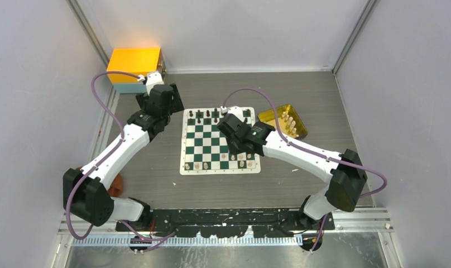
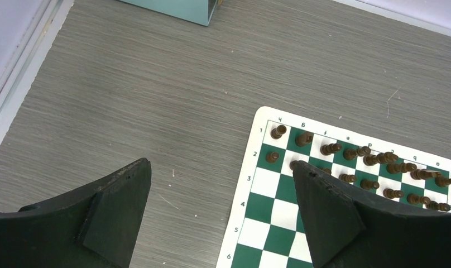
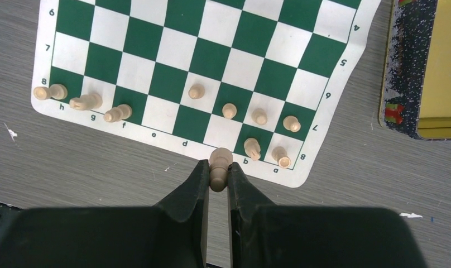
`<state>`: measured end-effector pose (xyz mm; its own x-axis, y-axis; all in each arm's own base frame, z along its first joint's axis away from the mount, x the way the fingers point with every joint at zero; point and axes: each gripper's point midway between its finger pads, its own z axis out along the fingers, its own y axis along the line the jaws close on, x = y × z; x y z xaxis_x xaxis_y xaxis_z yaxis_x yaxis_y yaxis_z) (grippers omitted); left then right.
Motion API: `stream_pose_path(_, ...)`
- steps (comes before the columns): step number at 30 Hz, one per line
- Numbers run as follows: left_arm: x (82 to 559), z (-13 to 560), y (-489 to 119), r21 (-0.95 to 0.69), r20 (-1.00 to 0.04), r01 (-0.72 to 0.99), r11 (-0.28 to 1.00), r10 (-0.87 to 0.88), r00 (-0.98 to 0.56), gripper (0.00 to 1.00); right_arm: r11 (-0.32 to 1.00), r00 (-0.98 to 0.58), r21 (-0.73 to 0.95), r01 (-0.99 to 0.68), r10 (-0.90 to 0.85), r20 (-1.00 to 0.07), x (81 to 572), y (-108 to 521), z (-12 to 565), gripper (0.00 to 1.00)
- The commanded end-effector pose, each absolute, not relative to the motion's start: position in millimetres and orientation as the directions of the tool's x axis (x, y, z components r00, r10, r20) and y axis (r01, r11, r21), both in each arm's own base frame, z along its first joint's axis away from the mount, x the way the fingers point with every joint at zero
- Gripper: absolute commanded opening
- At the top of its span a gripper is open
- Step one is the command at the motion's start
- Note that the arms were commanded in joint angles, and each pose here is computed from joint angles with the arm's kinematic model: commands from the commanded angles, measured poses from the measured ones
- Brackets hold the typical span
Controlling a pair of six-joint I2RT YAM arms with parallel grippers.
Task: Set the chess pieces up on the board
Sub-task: Place the chess piece on the chessboard.
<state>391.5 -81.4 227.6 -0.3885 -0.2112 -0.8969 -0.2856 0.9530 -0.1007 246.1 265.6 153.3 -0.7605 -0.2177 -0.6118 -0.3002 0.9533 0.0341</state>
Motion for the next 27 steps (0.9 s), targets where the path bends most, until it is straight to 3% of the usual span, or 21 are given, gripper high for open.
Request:
stream_pose_path(1, 388, 246, -81, -0.143, -0.909, -0.284, 0.948, -0.239, -0.341, 0.98, 0.956, -0.743, 0.046, -0.289, -0.194, -0.641, 248, 273, 149, 0.00)
stream_pose_path(27, 391, 238, -82, -0.125, -0.905, -0.285, 0.950, -0.227, -0.360, 0.98, 0.929, -0.694, 0.012, -0.369, -0.267, -0.668, 236, 279, 80, 0.01)
